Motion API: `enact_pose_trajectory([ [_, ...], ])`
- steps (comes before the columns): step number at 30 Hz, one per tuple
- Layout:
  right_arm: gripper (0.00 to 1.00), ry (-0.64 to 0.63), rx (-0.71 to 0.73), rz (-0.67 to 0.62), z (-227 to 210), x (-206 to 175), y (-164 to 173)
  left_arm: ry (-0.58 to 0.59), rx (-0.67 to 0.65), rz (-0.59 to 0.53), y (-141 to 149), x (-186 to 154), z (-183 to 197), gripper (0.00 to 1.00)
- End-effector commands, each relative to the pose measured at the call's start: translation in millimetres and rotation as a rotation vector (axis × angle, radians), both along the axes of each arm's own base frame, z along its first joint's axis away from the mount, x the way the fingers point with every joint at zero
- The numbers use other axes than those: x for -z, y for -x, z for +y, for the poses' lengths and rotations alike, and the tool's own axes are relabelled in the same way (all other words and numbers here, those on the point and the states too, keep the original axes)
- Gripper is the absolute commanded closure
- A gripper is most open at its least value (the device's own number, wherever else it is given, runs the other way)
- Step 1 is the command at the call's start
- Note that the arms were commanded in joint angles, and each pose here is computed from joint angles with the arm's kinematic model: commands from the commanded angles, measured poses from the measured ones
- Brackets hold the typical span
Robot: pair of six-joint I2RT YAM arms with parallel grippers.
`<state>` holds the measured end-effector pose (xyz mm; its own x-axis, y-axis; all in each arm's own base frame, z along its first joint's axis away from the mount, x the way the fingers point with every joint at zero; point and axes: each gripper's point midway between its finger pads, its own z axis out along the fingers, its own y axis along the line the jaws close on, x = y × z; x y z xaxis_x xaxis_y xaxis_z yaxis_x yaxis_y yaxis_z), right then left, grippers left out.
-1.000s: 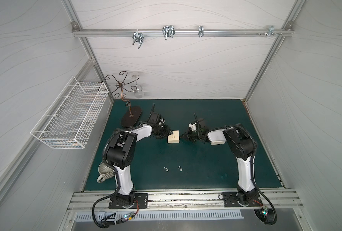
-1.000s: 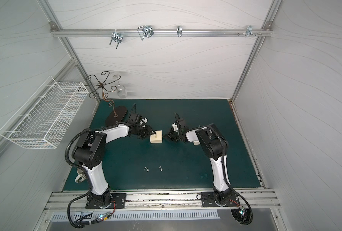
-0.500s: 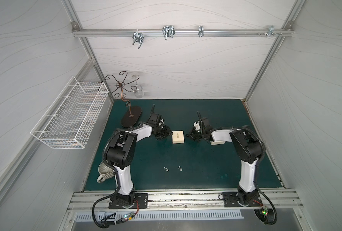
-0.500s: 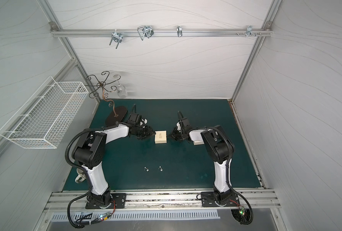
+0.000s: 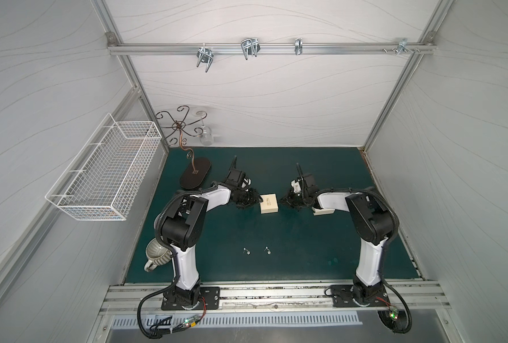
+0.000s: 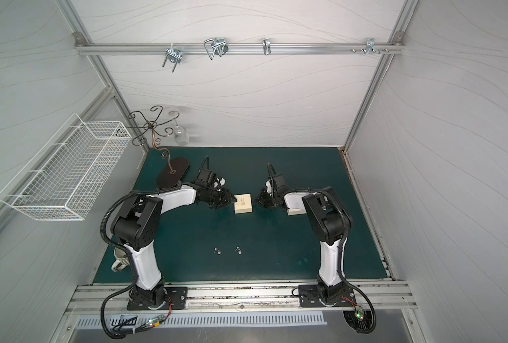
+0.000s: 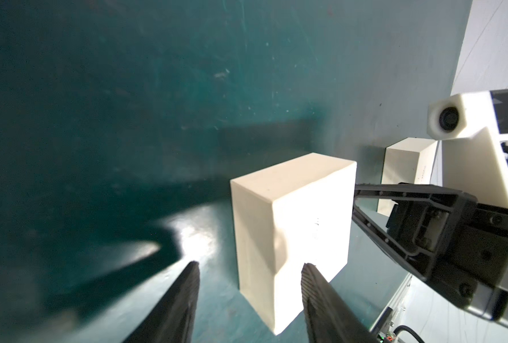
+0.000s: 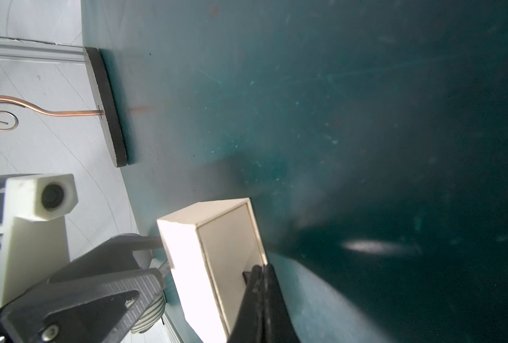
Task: Place the earrings into the drawer-style jewelry box
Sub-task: Open the drawer in the jewelry box.
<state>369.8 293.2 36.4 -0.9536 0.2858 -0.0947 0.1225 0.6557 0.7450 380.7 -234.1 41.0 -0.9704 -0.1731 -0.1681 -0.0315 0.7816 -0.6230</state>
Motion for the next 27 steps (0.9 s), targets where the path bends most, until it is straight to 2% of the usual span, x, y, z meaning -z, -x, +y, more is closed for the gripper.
enact_pose_trajectory([
  [1, 1.0, 0.009, 0.002, -0.004, -4.5, -3.5, 3.1, 0.031, 0.018, -0.043, -13.8, -7.6, -9.8, 0.44],
  [11, 1.0, 0.01, 0.033, -0.008, -20.5, -1.2, 0.9, -0.006, 0.007, -0.009, -8.5, 6.9, 0.3, 0.55],
  [27, 1.0, 0.031, 0.107, -0.017, -69.6, -1.5, -7.3, -0.026, 0.019, -0.004, -7.8, 11.6, 7.8, 0.56],
])
